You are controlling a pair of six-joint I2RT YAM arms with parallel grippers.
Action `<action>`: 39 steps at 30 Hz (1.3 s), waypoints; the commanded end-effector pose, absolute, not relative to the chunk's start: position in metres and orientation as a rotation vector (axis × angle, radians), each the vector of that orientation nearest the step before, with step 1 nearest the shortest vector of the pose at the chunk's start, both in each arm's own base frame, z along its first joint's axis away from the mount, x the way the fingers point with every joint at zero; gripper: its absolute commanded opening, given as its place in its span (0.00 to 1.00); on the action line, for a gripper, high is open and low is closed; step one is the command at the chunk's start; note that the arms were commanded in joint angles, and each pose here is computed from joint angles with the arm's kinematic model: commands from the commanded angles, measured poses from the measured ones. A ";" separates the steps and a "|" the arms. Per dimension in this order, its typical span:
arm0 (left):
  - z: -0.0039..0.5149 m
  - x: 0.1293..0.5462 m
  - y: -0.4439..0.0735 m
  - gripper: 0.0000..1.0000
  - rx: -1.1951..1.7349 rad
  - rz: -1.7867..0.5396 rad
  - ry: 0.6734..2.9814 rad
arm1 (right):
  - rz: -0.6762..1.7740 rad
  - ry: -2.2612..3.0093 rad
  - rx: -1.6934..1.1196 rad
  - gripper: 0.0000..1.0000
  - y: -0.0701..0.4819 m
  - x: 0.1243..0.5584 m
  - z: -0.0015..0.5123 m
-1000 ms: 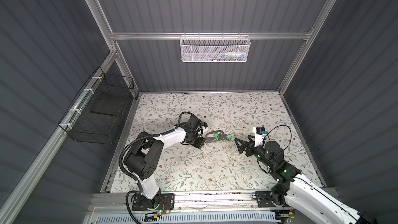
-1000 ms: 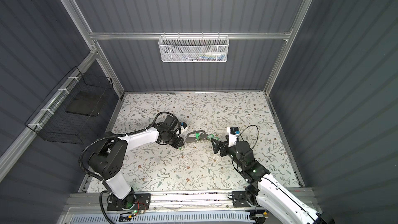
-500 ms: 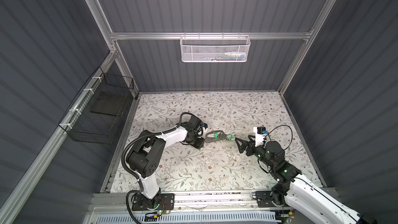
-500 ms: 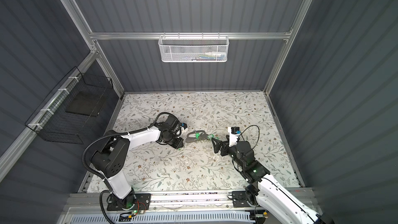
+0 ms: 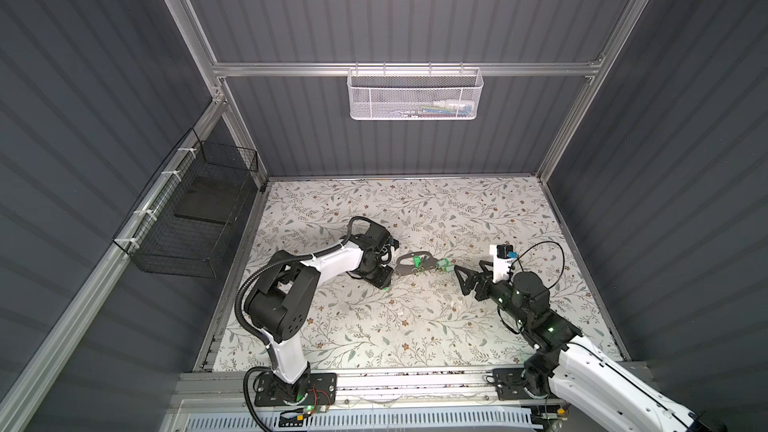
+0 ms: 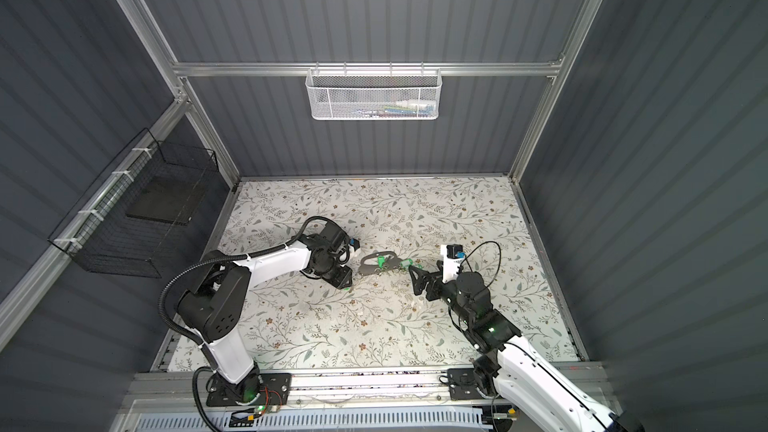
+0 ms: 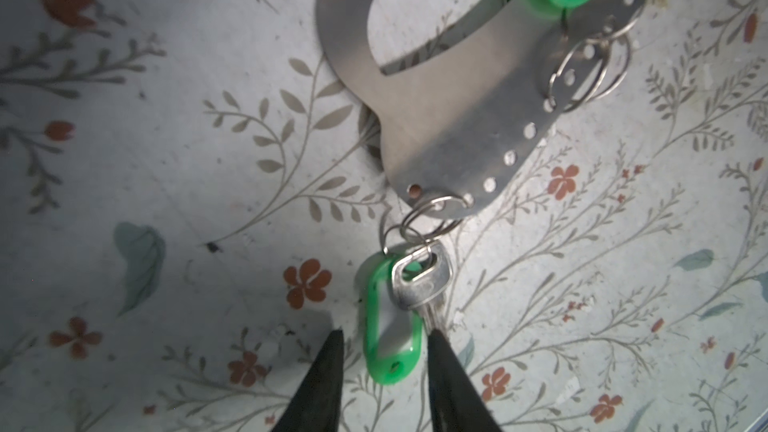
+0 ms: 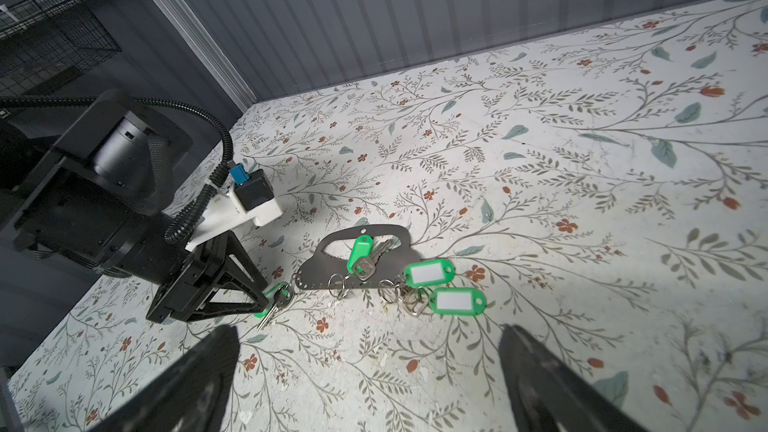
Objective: Put the keys on the keyring
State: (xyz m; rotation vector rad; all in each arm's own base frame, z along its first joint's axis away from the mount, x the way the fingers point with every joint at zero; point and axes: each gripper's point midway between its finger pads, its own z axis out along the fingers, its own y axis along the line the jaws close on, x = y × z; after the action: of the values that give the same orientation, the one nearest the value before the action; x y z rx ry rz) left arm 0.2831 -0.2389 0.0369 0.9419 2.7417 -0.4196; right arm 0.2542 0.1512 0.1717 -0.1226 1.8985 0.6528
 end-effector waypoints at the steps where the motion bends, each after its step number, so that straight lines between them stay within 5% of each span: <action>1: 0.070 0.289 -0.240 0.40 0.889 -0.416 2.662 | 0.667 1.888 -0.118 0.99 0.151 0.253 0.173; 9: 0.156 0.307 -0.222 0.58 0.608 -0.389 2.367 | 0.593 1.882 -0.084 0.99 0.139 0.257 0.170; 14: 0.219 0.319 -0.149 0.99 0.171 -0.136 2.092 | 0.460 1.883 0.006 0.99 0.116 0.263 0.164; 23: 0.230 0.300 -0.042 1.00 -0.210 0.305 1.770 | 0.232 1.783 0.178 0.99 0.067 0.265 0.165; 34: 0.164 0.368 -0.010 1.00 -0.223 0.417 1.894 | -0.207 1.684 0.138 0.99 0.029 0.287 0.198; 39: 0.115 0.386 0.000 1.00 -0.163 0.496 1.980 | -0.368 1.759 0.158 0.99 0.003 0.309 0.170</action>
State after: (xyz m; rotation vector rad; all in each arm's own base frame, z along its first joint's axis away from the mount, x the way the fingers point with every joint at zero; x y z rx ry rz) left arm 0.3685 0.0059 0.1109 -0.1915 2.0325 0.5391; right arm 0.2974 0.0220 0.1569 0.1019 1.8056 -0.2806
